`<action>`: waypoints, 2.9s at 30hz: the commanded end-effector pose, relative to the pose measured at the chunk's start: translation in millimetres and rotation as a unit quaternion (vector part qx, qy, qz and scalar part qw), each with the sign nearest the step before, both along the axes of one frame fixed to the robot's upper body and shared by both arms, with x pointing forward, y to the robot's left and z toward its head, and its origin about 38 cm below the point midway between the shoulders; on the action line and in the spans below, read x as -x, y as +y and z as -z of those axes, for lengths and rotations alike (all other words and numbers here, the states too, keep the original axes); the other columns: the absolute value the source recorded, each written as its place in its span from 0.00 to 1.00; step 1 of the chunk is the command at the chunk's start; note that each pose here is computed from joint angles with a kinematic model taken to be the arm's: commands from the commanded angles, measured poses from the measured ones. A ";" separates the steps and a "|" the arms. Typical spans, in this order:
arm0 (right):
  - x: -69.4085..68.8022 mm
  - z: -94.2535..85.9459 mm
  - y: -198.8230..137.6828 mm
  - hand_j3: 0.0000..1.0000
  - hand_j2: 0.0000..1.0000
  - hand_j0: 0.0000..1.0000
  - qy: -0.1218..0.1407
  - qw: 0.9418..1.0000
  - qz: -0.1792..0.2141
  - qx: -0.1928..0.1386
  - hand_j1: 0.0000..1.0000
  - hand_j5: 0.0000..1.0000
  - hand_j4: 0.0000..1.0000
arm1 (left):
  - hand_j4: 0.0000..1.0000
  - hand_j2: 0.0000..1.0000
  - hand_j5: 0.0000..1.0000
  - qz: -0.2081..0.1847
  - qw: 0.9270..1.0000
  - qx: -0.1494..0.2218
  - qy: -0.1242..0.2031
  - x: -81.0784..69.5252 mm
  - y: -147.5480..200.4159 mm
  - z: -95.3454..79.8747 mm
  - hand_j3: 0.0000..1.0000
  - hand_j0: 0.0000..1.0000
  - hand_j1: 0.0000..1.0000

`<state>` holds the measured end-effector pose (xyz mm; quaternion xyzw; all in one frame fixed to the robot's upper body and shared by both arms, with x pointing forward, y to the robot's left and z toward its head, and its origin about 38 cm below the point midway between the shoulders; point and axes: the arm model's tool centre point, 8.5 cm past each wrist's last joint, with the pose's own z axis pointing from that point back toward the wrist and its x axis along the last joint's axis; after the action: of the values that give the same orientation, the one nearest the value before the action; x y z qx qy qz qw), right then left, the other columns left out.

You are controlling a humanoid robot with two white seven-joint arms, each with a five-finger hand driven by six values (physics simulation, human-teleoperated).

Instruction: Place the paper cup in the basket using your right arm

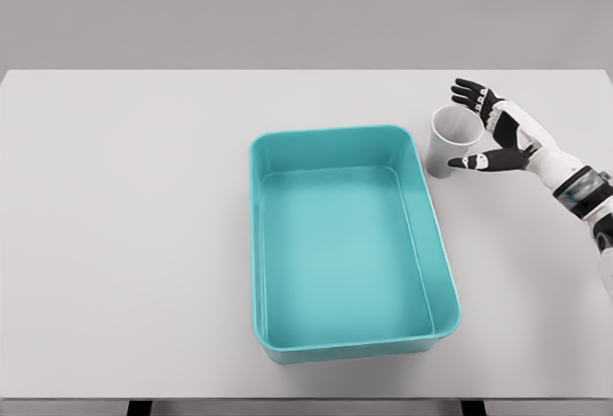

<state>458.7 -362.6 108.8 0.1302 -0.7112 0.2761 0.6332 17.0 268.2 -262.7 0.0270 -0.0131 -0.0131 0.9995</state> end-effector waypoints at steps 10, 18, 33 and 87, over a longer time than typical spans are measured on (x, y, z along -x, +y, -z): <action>2.3 3.8 -2.4 1.00 1.00 1.00 0.003 1.000 0.004 -0.004 1.00 1.00 1.00 | 1.00 1.00 1.00 0.000 1.000 -0.001 0.000 0.0 0.1 0.0 1.00 1.00 1.00; 3.4 9.3 -7.3 1.00 1.00 1.00 0.011 1.000 0.011 -0.002 1.00 1.00 1.00 | 1.00 1.00 1.00 0.000 1.000 0.000 0.000 0.0 0.0 0.0 1.00 1.00 1.00; 3.4 19.7 1.6 1.00 1.00 1.00 0.022 1.000 0.010 -0.012 1.00 1.00 1.00 | 1.00 1.00 1.00 0.000 1.000 -0.001 0.000 0.0 0.1 0.0 1.00 1.00 1.00; -0.3 16.6 10.1 0.76 0.76 0.76 0.019 1.000 -0.001 -0.003 0.76 0.76 0.76 | 1.00 1.00 1.00 0.000 1.000 0.000 0.000 0.0 0.0 0.0 1.00 1.00 1.00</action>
<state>458.9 -352.3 91.1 0.1376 -0.6982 0.2729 0.6473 17.0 268.3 -262.6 0.0272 -0.0131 -0.0131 0.9995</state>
